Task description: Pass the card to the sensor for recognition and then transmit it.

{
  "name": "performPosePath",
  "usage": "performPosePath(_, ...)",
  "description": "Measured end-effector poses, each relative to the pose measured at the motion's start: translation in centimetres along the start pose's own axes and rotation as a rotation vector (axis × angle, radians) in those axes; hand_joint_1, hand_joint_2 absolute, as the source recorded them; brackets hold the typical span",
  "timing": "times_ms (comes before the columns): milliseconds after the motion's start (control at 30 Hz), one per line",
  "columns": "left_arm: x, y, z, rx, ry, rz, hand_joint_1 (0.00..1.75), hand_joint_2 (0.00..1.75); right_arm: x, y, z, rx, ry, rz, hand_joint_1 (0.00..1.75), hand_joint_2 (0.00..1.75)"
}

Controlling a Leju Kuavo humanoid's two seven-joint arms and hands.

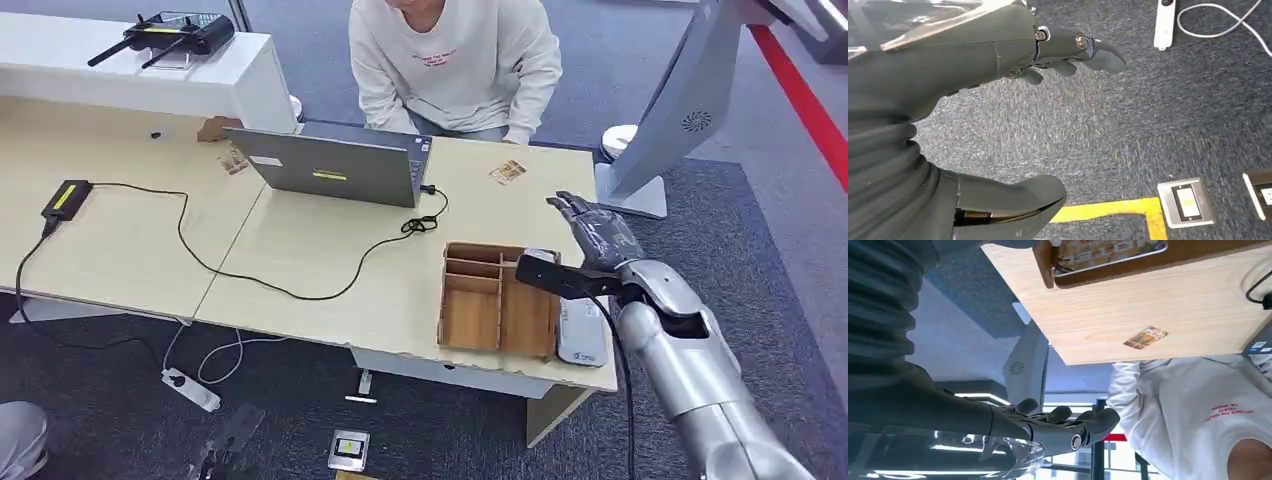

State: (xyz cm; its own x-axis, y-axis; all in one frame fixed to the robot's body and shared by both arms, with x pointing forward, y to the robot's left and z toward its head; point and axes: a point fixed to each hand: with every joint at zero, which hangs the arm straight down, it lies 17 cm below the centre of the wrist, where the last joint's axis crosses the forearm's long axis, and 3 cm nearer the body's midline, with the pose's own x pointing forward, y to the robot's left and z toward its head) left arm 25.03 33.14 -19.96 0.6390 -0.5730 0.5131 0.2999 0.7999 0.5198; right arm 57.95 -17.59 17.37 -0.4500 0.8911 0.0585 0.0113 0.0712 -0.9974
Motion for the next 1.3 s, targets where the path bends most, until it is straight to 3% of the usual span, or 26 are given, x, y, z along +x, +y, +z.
performPosePath(367, -0.6, 0.7, -0.1, 0.025, 0.018, -0.025, 0.00, 1.75, 1.0, 0.1, -0.5, -0.002, -0.011, -0.024, 0.00, 1.75)
performPosePath(900, -1.2, -0.5, 0.1, 0.021, 0.057, -0.070, 0.00, 1.75, -1.6, 3.4, 2.2, 0.070, 0.046, -0.023, 0.00, 1.75)
performPosePath(1300, -0.8, -0.6, 0.2, 0.015, 0.028, -0.099, 0.00, 1.75, -1.5, 3.3, 3.1, 0.071, 0.054, -0.027, 0.00, 1.75)
